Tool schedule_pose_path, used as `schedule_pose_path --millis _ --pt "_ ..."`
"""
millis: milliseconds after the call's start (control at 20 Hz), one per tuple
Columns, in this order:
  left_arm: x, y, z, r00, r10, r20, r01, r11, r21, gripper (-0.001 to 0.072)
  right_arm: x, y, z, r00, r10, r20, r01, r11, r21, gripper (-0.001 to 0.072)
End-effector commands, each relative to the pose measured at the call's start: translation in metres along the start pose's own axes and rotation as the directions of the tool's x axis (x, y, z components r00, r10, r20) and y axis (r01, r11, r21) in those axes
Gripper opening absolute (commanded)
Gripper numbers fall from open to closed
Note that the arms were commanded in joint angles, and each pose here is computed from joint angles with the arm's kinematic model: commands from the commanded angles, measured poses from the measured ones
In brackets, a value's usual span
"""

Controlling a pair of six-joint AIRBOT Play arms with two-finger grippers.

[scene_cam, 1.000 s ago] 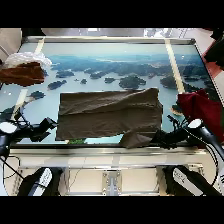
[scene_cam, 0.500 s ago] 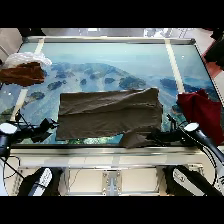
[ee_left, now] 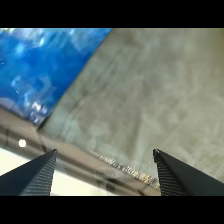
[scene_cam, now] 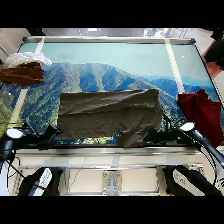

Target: Fold the shirts.

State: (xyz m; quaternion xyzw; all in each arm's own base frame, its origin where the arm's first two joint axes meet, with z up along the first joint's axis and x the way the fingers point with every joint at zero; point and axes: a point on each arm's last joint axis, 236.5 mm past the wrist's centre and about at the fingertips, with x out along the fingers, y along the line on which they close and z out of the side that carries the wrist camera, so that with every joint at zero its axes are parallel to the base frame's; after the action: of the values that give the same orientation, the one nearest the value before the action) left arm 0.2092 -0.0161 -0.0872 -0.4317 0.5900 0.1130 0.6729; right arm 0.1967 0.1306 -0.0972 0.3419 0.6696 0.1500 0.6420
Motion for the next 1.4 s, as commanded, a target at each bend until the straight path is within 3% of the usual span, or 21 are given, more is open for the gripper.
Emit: schedule_pose_path --millis 0,100,650,850,950,1000,1050,1150,1200,1350 --pt "0.001 0.009 0.0 1.0 0.004 0.004 -0.003 0.999 -0.052 0.068 -0.001 0.004 -0.005 1.0 0.013 -0.017 -0.014 1.0 -0.018 0.0017" --pt "-0.008 0.019 0.012 0.999 -0.005 0.048 0.01 0.993 -0.115 0.0633 -0.001 0.004 -0.004 1.0 0.012 -0.014 -0.013 1.0 -0.021 0.0017" --pt "0.001 0.027 0.018 0.998 -0.046 0.05 0.054 0.985 -0.164 0.0616 -0.001 0.004 -0.004 1.0 0.013 -0.012 -0.013 1.0 -0.021 0.0017" --pt "0.013 0.025 0.023 0.997 -0.073 0.034 0.078 0.983 -0.169 0.0547 -0.001 0.005 -0.004 1.0 0.014 -0.012 -0.014 1.0 -0.021 0.0017" --pt "0.017 0.026 0.024 0.997 -0.075 0.027 0.078 0.985 -0.153 0.0461 -0.001 0.005 -0.004 1.0 0.014 -0.012 -0.014 1.0 -0.021 0.0017" --pt "0.018 0.027 0.023 0.997 -0.076 0.017 0.078 0.984 -0.159 0.046 -0.001 0.005 -0.004 1.0 0.014 -0.011 -0.014 1.0 -0.021 0.0017" --pt "0.019 0.026 0.022 0.997 -0.078 0.012 0.079 0.984 -0.163 0.04 -0.001 0.005 -0.003 1.0 0.015 -0.011 -0.015 1.0 -0.02 0.0017" --pt "0.018 0.025 0.02 0.997 -0.082 0.006 0.082 0.988 -0.134 0.0072 -0.003 0.008 0.0 1.0 0.018 -0.004 -0.018 0.999 -0.027 0.0016" --pt "0.017 0.024 0.02 0.996 -0.084 0.007 0.085 0.99 -0.109 0.0014 -0.005 0.011 0.004 1.0 0.02 0.003 -0.02 0.999 -0.036 0.0017" --pt "0.001 0.015 0.033 0.992 -0.099 0.072 0.104 0.992 -0.067 0.0014 -0.02 0.029 0.015 0.999 0.039 0.021 -0.037 0.995 -0.092 0.0016"
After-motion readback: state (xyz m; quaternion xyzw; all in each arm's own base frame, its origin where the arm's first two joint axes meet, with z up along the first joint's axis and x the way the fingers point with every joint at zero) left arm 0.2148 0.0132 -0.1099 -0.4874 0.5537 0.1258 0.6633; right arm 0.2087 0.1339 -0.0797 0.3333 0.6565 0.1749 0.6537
